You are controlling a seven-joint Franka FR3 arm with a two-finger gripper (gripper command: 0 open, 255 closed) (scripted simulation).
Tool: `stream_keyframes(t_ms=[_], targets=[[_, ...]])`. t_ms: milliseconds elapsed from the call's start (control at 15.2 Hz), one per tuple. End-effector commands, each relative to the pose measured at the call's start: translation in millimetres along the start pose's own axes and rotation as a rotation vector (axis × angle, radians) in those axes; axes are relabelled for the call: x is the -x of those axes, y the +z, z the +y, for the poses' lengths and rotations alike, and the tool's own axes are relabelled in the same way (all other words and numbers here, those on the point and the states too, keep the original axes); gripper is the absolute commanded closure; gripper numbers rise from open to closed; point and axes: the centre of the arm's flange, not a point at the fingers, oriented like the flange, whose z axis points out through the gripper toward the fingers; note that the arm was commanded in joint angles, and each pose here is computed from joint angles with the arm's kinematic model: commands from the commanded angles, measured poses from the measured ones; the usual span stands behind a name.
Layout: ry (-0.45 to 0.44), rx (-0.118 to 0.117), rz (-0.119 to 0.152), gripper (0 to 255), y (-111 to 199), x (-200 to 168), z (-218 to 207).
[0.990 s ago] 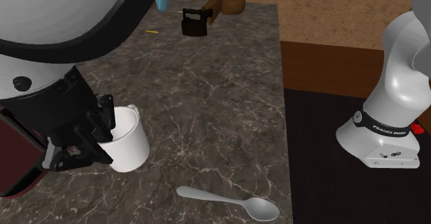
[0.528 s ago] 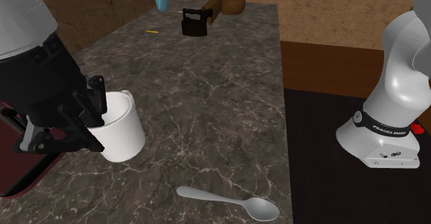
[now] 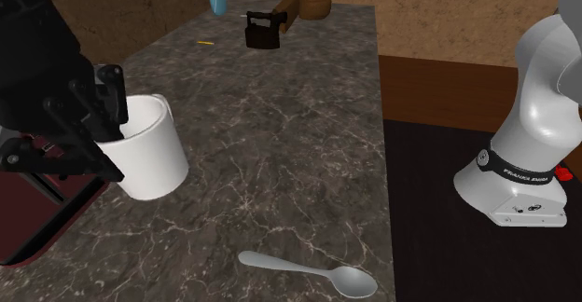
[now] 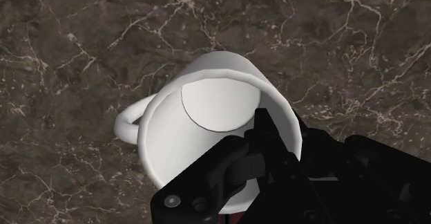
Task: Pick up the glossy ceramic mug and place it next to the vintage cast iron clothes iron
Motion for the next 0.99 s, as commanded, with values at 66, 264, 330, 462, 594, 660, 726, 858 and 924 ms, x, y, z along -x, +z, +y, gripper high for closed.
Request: stream_keyframes(t_ms=[66,264,330,462,594,660,726,858,924], targets=[[0.000,0.000,0.000,255,-15,0,1],[0.000,0.000,0.000,255,-31,1,2],[0.000,0.000,0.000,255,-36,1,2],[0.000,0.000,0.000,255,-47,1,2],[0.000,0.000,0.000,255,-57,2,3],[0.000,0.000,0.000,255,-63,2,3],[0.000,0.000,0.000,255,-68,2,3],[0.000,0.000,0.000,255,-78,3,4],[0.000,0.000,0.000,255,-77,5,17]])
